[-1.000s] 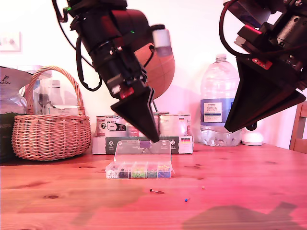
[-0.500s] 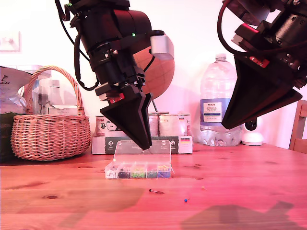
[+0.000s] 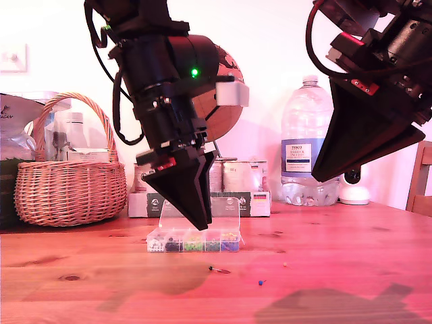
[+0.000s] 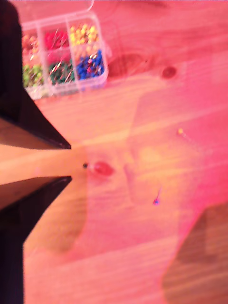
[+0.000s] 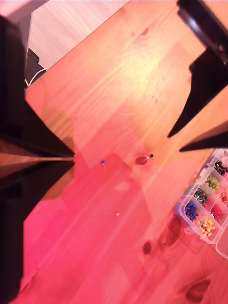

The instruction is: Sort the loose pins on the table into their correct compartments

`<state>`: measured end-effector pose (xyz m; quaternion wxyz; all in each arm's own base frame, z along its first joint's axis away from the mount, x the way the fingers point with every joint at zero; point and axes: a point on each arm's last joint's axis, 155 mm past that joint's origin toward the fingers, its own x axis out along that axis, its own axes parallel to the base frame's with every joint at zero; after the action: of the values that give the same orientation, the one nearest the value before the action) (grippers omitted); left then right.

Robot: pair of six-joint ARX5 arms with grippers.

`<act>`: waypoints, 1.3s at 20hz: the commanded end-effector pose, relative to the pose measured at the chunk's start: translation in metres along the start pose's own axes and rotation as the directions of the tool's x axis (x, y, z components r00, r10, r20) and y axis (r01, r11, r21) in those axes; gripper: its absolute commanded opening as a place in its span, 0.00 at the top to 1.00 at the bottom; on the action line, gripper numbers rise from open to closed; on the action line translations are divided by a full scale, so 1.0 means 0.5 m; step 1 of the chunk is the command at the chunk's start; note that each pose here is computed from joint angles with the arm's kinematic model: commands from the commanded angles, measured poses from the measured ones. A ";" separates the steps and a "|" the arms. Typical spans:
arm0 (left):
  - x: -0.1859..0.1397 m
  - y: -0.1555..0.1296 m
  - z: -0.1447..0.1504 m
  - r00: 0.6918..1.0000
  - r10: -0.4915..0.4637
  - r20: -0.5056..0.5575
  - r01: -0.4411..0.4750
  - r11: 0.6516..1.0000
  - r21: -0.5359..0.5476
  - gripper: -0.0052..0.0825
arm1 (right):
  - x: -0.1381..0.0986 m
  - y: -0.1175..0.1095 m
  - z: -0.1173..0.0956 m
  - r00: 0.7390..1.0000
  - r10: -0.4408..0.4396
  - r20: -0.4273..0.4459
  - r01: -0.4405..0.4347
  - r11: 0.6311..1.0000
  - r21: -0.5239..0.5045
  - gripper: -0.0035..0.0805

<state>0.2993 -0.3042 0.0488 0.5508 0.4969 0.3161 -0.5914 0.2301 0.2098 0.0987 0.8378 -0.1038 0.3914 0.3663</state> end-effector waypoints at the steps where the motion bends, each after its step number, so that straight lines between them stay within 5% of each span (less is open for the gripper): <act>1: 0.024 -0.005 -0.005 1.000 -0.025 -0.002 0.025 1.000 0.011 0.77 | -0.002 0.001 0.011 1.000 0.005 0.014 -0.005 1.000 -0.003 0.97; 26: 0.105 -0.018 -0.016 0.997 -0.080 -0.014 0.081 0.996 0.044 0.77 | -0.002 0.001 0.011 1.000 0.005 0.013 -0.005 1.000 0.000 0.97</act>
<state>0.2993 -0.3132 0.0096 0.5234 0.5005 0.3163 -0.6128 0.2300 0.2098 0.0986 0.8377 -0.1036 0.3916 0.3663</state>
